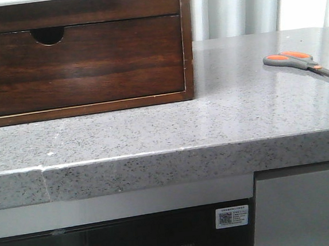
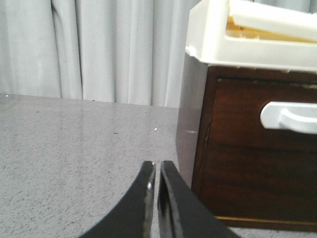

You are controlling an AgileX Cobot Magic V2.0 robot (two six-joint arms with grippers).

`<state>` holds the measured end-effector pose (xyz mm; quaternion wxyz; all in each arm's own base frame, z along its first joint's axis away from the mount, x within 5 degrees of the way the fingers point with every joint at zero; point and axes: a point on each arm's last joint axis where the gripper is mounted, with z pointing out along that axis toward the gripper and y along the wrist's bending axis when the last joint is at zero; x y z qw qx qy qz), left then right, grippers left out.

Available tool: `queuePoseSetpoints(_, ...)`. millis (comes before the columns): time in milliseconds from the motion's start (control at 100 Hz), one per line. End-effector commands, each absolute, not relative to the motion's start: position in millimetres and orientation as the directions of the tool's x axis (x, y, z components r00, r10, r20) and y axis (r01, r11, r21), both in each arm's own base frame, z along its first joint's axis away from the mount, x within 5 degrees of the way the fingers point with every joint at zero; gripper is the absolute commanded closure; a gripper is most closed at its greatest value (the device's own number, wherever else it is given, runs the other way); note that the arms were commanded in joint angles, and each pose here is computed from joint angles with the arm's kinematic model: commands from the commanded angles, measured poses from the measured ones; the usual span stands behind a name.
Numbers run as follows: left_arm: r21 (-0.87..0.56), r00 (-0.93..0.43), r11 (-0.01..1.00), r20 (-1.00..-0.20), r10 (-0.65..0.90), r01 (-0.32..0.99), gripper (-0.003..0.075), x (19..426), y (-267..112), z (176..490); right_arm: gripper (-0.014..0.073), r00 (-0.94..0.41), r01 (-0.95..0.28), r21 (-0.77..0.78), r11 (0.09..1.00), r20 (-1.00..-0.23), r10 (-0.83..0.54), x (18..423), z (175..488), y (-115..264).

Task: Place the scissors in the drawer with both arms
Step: 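Move the left gripper to the white drawer handle and grasp it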

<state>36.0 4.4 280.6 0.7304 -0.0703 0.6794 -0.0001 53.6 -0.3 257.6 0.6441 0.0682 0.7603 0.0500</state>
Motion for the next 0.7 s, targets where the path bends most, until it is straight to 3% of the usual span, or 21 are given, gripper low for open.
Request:
queuePoseSetpoints(0,-0.14,0.157,0.987,-0.979,-0.127,-0.074,0.074,35.6,3.5,304.0,0.065,-0.103,0.035,0.165,0.986,-0.98,0.168,59.6,285.1,-0.7)
queuePoseSetpoints(280,-0.134,0.211,0.991,-0.969,-0.131,-0.003,0.0724,41.9,1.4,314.0,0.065,-0.09,0.028,0.194,0.981,-0.977,0.196,70.1,300.1,-0.3)
queuePoseSetpoints(540,-0.127,0.288,0.992,-0.949,-0.128,0.025,0.0431,49.1,0.6,321.3,0.065,-0.116,0.031,0.193,0.981,-0.974,0.196,70.0,297.3,-0.2)
queuePoseSetpoints(690,0.006,0.295,1.0,-0.955,0.007,-0.005,0.0425,55.2,-0.1,323.2,0.065,-0.116,0.031,0.193,0.981,-0.974,0.196,70.0,297.3,-0.2)
